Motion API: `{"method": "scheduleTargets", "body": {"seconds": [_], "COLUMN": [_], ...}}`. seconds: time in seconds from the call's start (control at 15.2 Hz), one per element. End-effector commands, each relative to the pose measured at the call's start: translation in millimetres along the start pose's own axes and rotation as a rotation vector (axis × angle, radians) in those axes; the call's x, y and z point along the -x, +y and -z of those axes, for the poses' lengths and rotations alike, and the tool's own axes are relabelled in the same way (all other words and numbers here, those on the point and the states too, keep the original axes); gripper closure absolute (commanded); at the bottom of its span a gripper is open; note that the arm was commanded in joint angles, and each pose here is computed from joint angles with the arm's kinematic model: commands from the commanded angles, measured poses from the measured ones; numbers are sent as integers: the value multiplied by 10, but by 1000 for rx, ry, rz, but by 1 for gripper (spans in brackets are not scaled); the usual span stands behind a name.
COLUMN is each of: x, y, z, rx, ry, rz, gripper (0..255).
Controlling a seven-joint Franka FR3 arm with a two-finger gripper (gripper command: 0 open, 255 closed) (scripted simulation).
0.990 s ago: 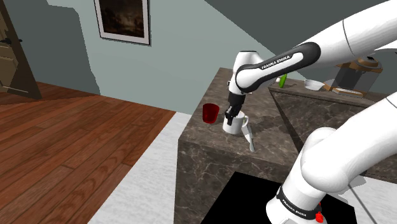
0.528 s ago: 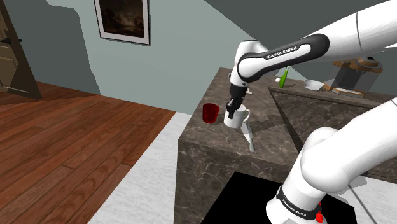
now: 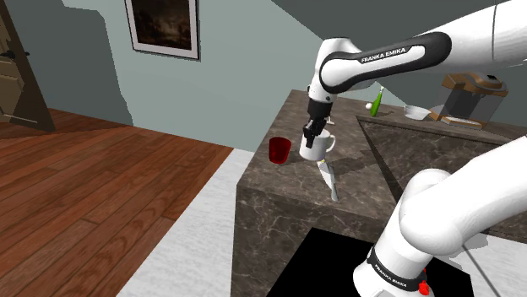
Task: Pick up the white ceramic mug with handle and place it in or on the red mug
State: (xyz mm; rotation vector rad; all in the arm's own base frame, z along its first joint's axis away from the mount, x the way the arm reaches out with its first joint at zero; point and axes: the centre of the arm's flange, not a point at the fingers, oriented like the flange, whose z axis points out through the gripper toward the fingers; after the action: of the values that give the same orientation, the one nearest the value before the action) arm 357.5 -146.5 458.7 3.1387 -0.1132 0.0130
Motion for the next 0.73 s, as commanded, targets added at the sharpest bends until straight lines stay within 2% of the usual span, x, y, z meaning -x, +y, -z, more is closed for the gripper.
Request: {"method": "scheduleTargets", "body": {"seconds": [0.0,0.66], "x": [-14,-18], "y": [-4,-4], "z": [103,602], "rx": [0,0], "ry": [0,0], "rz": [0,0], "gripper": [255,255]}}
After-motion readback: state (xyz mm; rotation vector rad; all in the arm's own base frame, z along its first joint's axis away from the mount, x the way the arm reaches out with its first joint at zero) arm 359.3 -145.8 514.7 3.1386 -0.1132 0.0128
